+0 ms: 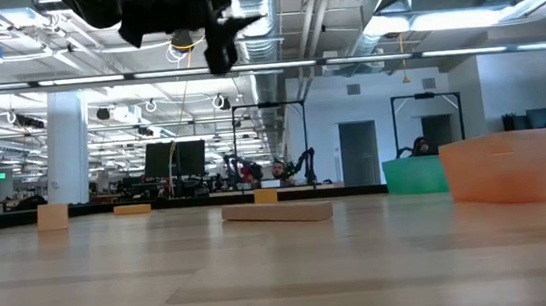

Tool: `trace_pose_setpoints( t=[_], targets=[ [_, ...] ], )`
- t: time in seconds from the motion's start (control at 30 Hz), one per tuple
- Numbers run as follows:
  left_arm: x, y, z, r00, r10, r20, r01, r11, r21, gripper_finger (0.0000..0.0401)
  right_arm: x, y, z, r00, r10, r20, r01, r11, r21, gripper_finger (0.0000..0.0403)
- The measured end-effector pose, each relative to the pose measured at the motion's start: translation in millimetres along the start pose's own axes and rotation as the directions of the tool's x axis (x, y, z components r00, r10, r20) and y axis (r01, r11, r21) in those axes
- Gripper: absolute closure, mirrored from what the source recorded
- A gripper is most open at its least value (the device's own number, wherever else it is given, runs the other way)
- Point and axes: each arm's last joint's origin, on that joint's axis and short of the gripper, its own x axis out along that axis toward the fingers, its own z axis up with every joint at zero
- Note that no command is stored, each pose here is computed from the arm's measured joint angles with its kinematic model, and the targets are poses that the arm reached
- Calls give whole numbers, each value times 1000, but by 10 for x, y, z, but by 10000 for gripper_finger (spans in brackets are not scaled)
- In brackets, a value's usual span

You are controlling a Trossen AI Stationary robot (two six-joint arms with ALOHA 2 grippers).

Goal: Sort & place blocks by color
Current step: Put the brown block into the transparent bin

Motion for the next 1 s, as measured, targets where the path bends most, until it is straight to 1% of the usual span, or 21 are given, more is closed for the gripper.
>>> trace_pose_setpoints(
  t=[0.03, 0.07, 0.13, 0.23, 0.3, 0.4, 0.53, 0.67, 0.73, 0.8, 0.87, 1.0],
  targets=[
    [0, 33, -37, 999, 43, -22, -43, 999, 21, 234, -17, 63, -73, 996, 56, -70, -52, 997, 53, 275],
    [2, 60, -79, 995, 88, -45, -87, 995, 41, 236, -23, 127, -163, 984, 95, -148, -81, 992, 100, 275],
    [10, 92, -148, 983, 167, -77, -160, 983, 89, 242, -22, 262, -340, 951, 136, -279, -86, 979, 183, 267],
    [24, 105, -213, 965, 242, -98, -225, 962, 154, 249, -5, 440, -640, 888, 120, -444, 15, 957, 290, 256],
    [32, 99, -227, 963, 250, -103, -228, 956, 183, 253, 29, 567, -865, 847, 122, -517, 74, 936, 343, 255],
    [42, 87, -235, 964, 246, -105, -221, 953, 206, 256, 58, 760, -1183, 795, 118, -595, 151, 911, 383, 262],
    [43, 84, -229, 965, 244, -98, -219, 953, 210, 257, 80, 928, -1556, 736, 98, -670, 242, 886, 396, 265],
    [45, 79, -220, 967, 239, -90, -216, 953, 214, 257, 115, 1012, -1818, 688, 55, -723, 336, 860, 385, 248],
    [46, 76, -215, 968, 237, -86, -215, 954, 207, 257, 135, 1037, -1948, 639, 54, -767, 376, 849, 372, 243],
    [46, 76, -214, 968, 236, -85, -216, 956, 201, 257, 147, 1071, -2077, 588, 60, -806, 390, 852, 348, 242],
    [46, 76, -215, 968, 237, -85, -216, 956, 198, 257, 158, 1118, -2193, 550, 66, -833, 397, 856, 330, 245],
    [46, 76, -216, 968, 235, -87, -214, 957, 197, 257, 177, 1200, -2356, 511, 72, -856, 384, 873, 302, 249]
  ],
)
